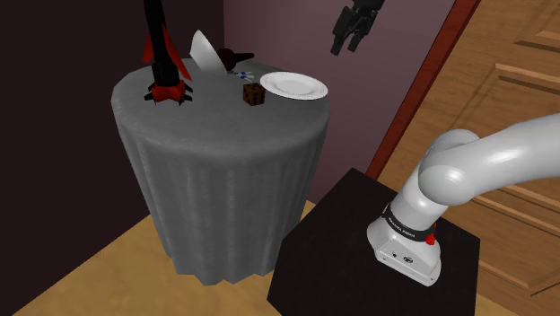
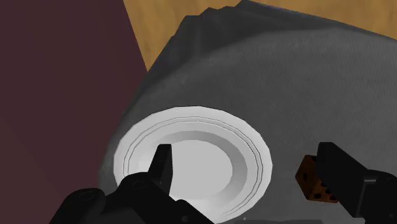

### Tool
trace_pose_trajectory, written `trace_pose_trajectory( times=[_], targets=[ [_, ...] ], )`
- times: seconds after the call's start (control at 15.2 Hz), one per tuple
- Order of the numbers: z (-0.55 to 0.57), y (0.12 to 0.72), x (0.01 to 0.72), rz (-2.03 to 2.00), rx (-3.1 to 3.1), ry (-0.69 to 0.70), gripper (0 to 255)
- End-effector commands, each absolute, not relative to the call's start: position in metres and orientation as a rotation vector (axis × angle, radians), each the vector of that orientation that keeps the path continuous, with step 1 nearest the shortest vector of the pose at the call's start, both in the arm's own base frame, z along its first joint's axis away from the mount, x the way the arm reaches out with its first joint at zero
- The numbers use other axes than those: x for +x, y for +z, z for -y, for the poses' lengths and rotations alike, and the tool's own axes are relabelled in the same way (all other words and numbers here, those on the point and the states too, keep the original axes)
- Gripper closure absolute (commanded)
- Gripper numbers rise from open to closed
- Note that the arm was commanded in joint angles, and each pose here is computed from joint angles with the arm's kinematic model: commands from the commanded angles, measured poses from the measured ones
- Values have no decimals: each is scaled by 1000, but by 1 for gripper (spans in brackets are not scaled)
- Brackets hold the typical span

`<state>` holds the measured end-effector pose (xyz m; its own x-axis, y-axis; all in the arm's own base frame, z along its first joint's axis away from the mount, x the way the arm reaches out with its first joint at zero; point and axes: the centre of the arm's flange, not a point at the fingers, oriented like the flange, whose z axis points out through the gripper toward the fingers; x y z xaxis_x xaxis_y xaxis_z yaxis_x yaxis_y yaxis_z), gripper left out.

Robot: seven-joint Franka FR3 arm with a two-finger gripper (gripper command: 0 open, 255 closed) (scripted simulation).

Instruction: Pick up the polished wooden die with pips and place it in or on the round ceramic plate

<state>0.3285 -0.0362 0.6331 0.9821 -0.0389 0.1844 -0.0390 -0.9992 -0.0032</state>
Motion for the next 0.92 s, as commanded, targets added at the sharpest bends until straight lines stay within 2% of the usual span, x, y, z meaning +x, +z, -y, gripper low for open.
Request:
trace_pose_trajectory(
  times=[0.0,0.86],
  targets=[
    [36,633,329,61,3127,291,0],
    [-66,565,464,50,3133,118,0]
  ],
)
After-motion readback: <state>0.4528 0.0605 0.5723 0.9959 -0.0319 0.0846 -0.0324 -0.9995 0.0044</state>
